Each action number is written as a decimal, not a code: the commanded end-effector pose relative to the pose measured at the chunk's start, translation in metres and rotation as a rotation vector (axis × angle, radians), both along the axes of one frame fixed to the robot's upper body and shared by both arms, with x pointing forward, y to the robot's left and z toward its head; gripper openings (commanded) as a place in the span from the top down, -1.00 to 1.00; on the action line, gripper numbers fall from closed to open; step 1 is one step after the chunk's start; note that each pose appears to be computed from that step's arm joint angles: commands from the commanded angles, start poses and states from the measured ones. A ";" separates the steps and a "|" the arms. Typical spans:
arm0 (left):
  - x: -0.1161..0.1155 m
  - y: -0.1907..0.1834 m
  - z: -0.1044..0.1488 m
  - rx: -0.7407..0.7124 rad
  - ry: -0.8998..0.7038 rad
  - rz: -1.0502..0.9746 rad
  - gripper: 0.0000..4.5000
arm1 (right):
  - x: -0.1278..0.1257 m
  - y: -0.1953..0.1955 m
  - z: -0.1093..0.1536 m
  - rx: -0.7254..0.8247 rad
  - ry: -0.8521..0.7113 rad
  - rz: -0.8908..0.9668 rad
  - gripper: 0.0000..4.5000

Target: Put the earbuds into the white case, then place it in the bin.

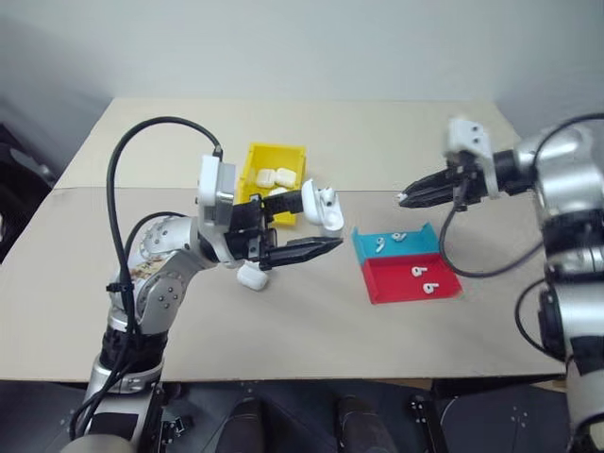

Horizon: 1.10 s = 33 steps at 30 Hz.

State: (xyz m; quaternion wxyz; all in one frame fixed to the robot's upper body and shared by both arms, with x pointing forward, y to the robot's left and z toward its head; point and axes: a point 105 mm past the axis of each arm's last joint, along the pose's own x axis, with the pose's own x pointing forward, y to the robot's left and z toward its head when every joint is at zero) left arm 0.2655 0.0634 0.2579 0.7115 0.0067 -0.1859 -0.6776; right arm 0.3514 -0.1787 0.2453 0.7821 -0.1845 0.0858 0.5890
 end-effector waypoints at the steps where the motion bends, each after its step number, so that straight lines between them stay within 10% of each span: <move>1: 0.000 0.001 0.011 -0.009 -0.044 -0.014 -0.24 | -0.046 0.022 0.045 0.318 -0.001 0.061 0.72; 12: 0.009 -0.001 0.006 0.026 -0.020 -0.056 -0.24 | -0.105 0.080 0.050 0.738 0.095 0.046 0.72; 33: 0.010 -0.005 0.004 0.024 -0.015 -0.085 -0.24 | -0.117 0.109 0.034 0.709 0.153 0.046 0.72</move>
